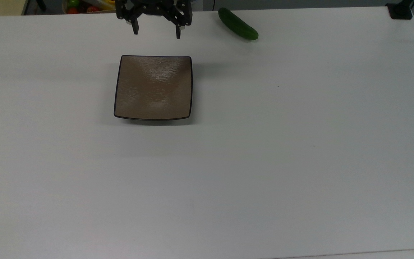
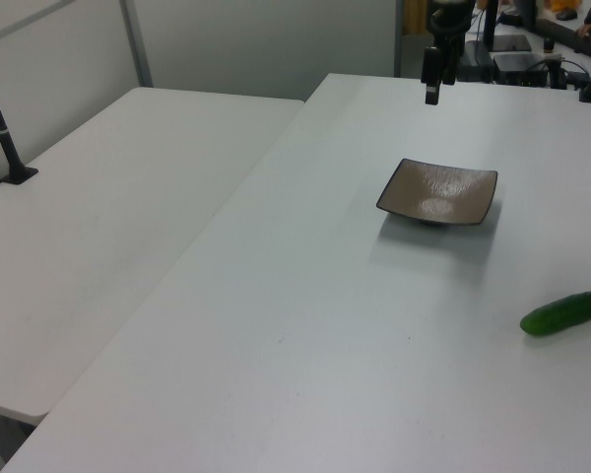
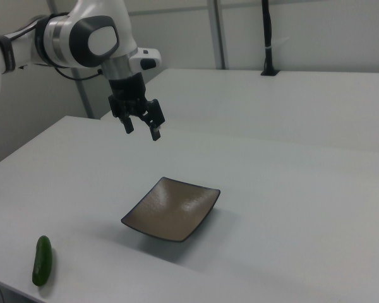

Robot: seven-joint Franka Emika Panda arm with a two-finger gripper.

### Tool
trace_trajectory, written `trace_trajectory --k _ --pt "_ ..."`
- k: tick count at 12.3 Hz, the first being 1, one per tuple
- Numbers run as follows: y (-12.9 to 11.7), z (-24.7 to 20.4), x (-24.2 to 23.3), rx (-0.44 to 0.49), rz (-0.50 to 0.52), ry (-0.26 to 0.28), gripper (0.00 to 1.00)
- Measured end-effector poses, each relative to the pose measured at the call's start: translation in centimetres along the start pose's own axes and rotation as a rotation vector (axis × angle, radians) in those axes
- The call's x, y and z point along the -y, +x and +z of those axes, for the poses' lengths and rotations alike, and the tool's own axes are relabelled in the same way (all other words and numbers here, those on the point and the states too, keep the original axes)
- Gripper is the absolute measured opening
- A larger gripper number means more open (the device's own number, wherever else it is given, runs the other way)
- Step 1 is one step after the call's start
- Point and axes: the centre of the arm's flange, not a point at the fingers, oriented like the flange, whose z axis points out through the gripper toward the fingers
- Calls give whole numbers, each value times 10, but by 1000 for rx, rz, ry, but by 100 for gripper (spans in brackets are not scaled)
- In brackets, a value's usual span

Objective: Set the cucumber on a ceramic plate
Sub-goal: 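Move the open gripper over to the green cucumber and lower it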

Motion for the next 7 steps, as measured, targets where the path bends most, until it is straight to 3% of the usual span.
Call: trace_trajectory --k 7 --pt "-4 2 -8 8 -27 -1 100"
